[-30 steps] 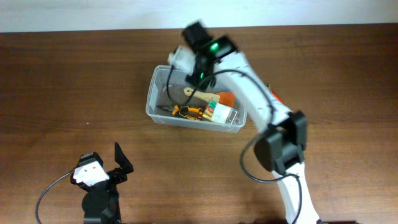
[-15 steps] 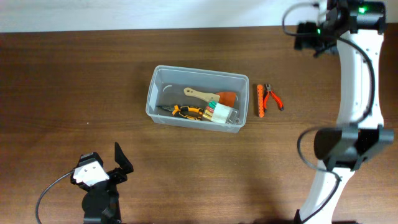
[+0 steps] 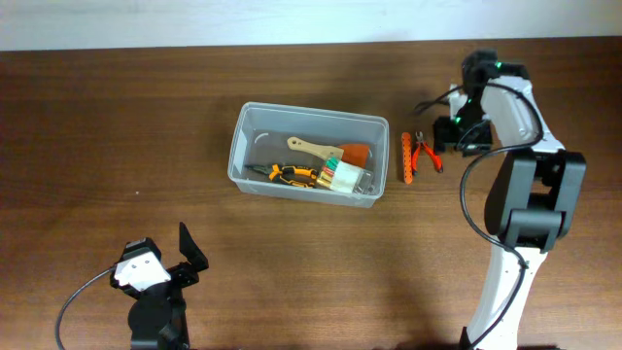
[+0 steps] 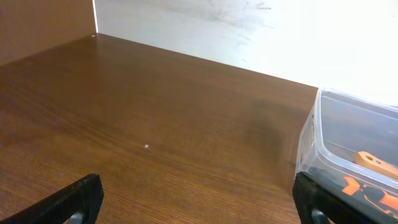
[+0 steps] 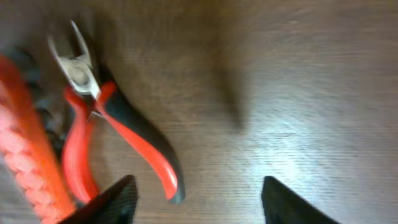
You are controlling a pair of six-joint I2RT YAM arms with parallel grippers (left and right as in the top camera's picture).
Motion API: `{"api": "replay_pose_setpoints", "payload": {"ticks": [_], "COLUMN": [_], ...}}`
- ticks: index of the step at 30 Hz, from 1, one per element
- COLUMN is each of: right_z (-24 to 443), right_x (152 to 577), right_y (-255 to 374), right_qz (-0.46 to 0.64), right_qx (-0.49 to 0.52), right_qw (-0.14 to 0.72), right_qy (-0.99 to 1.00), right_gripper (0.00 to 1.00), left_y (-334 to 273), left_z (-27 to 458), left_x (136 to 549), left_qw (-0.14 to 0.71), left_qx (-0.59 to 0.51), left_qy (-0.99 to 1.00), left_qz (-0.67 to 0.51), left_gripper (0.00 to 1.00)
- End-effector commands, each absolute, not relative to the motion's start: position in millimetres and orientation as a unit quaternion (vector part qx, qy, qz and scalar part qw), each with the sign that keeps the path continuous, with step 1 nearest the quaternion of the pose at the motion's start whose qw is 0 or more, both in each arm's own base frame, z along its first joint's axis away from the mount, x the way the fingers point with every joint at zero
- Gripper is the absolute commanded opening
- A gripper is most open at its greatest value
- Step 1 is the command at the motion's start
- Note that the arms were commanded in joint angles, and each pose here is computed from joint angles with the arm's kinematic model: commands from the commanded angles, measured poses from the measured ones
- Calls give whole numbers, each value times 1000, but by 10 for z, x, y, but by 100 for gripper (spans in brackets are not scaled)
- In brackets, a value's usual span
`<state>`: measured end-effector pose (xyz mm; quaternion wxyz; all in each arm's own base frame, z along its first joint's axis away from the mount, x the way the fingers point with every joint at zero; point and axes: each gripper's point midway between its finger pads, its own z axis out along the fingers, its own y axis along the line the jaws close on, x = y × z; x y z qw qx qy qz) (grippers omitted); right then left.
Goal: Pack container
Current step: 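Grasp the red-handled cutters with the right gripper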
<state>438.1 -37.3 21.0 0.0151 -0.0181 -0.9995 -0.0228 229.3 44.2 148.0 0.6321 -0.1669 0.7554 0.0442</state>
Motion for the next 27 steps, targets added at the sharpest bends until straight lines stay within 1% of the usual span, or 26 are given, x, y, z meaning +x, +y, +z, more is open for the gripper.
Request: {"api": "replay_pose_setpoints", "payload": {"ticks": [1, 8, 10, 11, 16, 18, 25, 26, 27], "right_z": [139, -62, -67, -67, -69, -70, -72, -72, -72], "right_x": [4294, 4202, 4211, 4217, 4258, 4279, 4322, 4320, 4318], "right_y": [-344, -292, -274, -270, -187, -132, 137, 156, 176], "right_qz": [-25, -37, -42, -42, -41, -40, -37, -36, -36], "right_qx": [1, 0, 1, 1, 12, 19, 63, 66, 68], "right_qw": [18, 27, 24, 23, 16, 13, 5, 5, 6], "right_qy": [-1000, -999, -999, -999, -999, -999, -997, -997, -997], "right_gripper": [59, 58, 50, 48, 46, 41, 41, 38, 31], "left_y": [438, 439, 439, 439, 439, 438, 438, 439, 439], "left_z": [1469, 1469, 1469, 1469, 1469, 1469, 1469, 1469, 1469], "left_x": [2292, 2292, 2292, 2292, 2292, 2292, 2292, 2292, 2292], "left_qw": [632, 632, 632, 632, 632, 632, 632, 632, 632], "left_qx": [-163, -163, -163, -163, -163, -163, -163, -163, -163], "left_qy": [756, 756, 756, 756, 756, 756, 756, 756, 756], "left_qz": [47, 47, 47, 47, 47, 47, 47, 47, 47], "left_gripper": [99, 99, 99, 99, 99, 99, 99, 99, 99]}}
